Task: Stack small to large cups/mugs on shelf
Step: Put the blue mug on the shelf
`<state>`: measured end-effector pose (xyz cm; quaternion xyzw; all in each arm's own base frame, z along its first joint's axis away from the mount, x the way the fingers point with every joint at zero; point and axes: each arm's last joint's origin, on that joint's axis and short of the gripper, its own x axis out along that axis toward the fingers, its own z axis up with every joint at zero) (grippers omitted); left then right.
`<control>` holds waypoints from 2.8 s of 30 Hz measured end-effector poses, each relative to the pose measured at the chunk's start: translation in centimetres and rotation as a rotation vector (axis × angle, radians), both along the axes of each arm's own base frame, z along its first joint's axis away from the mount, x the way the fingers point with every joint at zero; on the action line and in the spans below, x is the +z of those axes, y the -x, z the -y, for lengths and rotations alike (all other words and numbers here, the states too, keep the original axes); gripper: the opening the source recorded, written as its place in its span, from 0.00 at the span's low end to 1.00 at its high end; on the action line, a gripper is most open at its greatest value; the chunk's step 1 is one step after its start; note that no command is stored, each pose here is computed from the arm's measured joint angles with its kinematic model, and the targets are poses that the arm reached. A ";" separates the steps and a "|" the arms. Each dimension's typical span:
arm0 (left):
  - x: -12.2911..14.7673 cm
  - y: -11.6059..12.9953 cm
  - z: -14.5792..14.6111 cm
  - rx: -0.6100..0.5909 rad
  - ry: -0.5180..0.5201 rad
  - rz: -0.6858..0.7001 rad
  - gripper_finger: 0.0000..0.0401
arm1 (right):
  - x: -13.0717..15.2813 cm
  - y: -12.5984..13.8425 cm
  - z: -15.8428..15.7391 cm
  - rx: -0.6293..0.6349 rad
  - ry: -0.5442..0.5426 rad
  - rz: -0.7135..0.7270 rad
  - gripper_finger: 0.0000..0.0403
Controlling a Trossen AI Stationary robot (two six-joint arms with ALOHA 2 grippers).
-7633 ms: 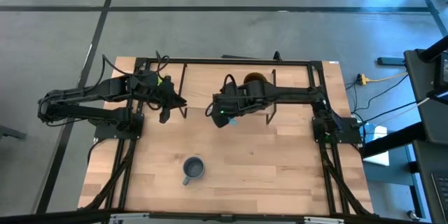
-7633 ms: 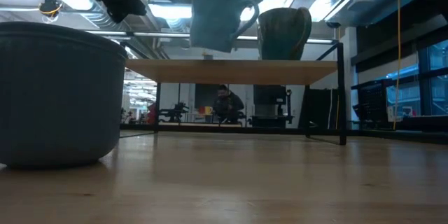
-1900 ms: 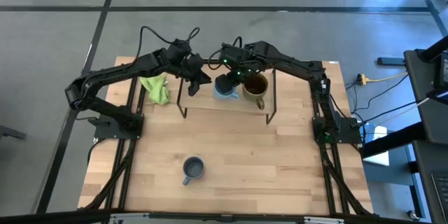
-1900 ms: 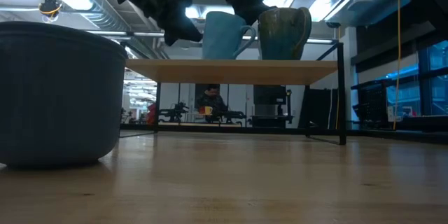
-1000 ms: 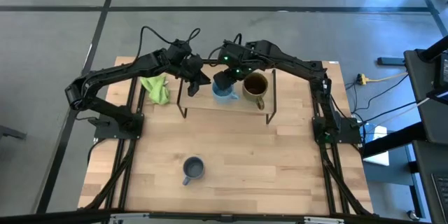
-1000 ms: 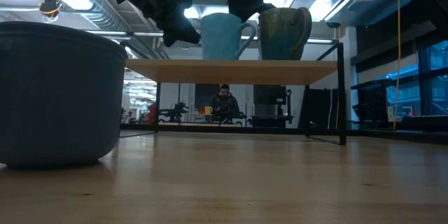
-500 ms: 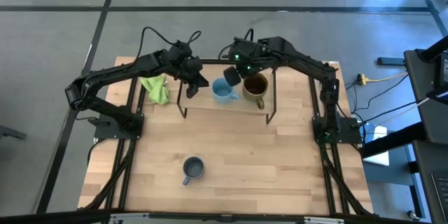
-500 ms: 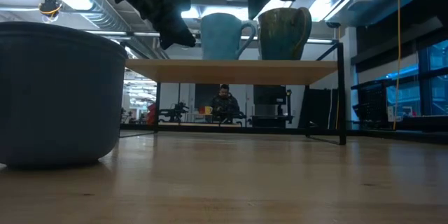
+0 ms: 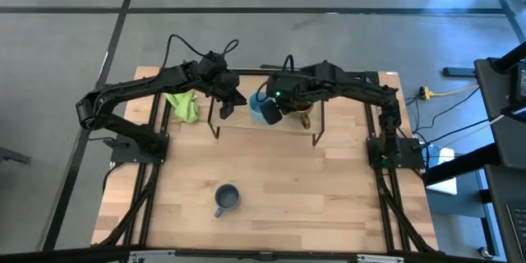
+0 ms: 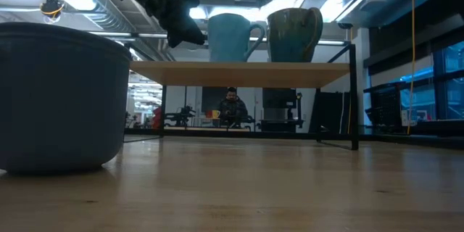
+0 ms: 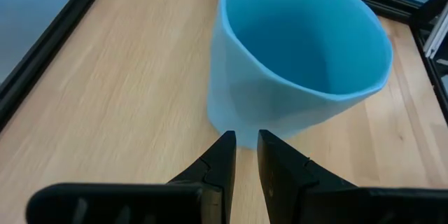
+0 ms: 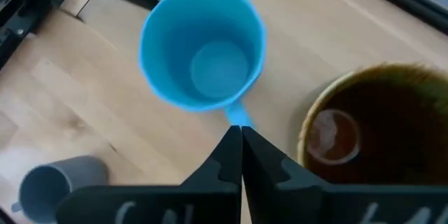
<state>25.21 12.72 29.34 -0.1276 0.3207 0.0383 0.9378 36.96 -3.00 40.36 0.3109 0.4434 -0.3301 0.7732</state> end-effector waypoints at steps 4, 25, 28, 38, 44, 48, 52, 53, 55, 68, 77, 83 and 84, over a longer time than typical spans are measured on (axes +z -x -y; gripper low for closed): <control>0.0 -0.1 0.3 -0.007 0.016 0.002 0.14 | 0.0 0.0 -0.7 -0.007 -0.008 0.000 0.01; 0.0 -0.6 1.2 -0.090 0.010 0.014 0.14 | -2.8 -1.6 -2.1 -0.050 0.091 -0.107 0.00; 0.1 -0.6 1.4 -0.125 0.040 0.030 0.14 | -3.0 -1.6 -1.7 -0.060 0.102 -0.120 0.00; 0.1 -0.6 1.4 -0.150 0.052 0.038 0.14 | -4.1 -2.5 -1.1 -0.052 0.108 -0.148 0.00; 0.1 -0.6 1.5 -0.162 0.060 0.044 0.14 | -4.4 -2.7 -1.0 -0.053 0.124 -0.159 0.00; 0.1 -0.6 1.5 -0.163 0.059 0.044 0.14 | -4.4 -2.7 -1.0 -0.053 0.133 -0.159 0.00; 0.1 -0.6 1.5 -0.164 0.058 0.044 0.14 | -4.4 -2.7 -0.9 -0.049 0.153 -0.162 0.00; 0.1 -0.6 1.5 -0.164 0.058 0.044 0.14 | -4.4 -2.7 -0.9 -0.047 0.154 -0.163 0.00; 0.1 -0.6 1.5 -0.164 0.058 0.044 0.14 | -4.4 -2.7 -0.9 -0.048 0.157 -0.163 0.00; 0.1 -0.6 1.5 -0.163 0.058 0.045 0.14 | -4.4 -2.6 -0.4 -0.056 0.163 -0.176 0.00; 0.1 -0.5 1.3 -0.168 0.042 0.049 0.14 | -4.5 -3.0 -0.5 -0.040 0.135 -0.153 0.00; 0.1 -0.4 0.9 -0.153 0.041 0.049 0.14 | -4.5 -3.1 -0.6 -0.027 0.120 -0.144 0.00; 0.1 -0.3 0.9 -0.151 0.040 0.050 0.14 | -4.5 -3.1 -0.6 -0.022 0.117 -0.142 0.00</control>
